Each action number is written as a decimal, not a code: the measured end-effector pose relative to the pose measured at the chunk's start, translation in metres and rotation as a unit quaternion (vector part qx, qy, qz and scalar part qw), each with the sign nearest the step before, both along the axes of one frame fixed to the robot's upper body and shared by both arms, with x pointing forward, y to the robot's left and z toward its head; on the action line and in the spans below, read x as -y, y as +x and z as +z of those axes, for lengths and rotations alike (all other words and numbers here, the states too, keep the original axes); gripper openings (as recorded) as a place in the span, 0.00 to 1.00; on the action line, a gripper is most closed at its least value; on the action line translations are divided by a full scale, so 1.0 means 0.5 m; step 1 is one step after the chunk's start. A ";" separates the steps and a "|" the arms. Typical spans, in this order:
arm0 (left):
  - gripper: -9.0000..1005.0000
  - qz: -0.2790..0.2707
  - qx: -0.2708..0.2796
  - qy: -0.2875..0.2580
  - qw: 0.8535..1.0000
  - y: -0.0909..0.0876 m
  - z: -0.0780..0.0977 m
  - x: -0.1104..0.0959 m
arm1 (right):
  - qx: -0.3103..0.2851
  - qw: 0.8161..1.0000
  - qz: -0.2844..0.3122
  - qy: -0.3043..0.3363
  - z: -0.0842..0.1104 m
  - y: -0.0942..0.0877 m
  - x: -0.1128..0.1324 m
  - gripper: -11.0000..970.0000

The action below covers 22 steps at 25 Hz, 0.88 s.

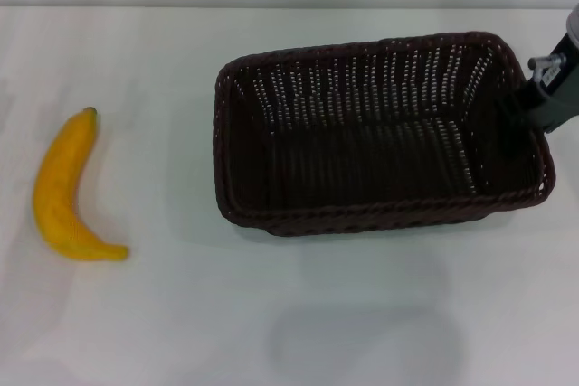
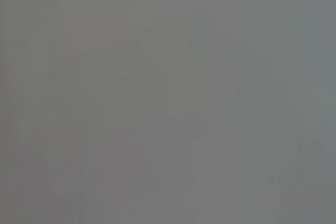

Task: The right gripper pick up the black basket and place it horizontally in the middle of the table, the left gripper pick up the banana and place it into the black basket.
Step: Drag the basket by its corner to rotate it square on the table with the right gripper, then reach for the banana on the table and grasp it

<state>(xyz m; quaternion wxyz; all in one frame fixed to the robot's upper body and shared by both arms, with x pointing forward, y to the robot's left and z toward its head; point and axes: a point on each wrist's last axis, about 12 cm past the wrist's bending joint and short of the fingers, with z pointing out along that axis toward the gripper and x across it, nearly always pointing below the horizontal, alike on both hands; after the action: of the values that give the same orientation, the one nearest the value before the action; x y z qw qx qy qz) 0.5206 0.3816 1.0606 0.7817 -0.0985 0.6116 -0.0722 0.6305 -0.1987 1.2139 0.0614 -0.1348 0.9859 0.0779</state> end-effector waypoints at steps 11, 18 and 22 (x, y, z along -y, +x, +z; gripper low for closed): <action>0.84 -0.001 -0.003 0.001 1.000 -0.001 -0.002 0.001 | -0.009 0.999 -0.004 0.037 -0.015 0.002 0.003 0.26; 0.84 -0.001 -0.006 0.000 1.000 -0.005 -0.004 -0.001 | 0.021 0.998 -0.031 0.050 0.015 0.000 0.031 0.46; 0.84 -0.002 -0.011 0.000 1.000 -0.005 -0.007 -0.001 | 0.087 0.993 -0.044 0.066 0.058 -0.007 0.063 0.62</action>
<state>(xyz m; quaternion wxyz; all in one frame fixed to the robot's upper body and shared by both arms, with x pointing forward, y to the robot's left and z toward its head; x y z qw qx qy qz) 0.5182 0.3818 1.0571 0.7749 -0.0980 0.6201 -0.0732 0.6268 -0.2302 1.2427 0.1594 -0.0930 0.9744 0.1280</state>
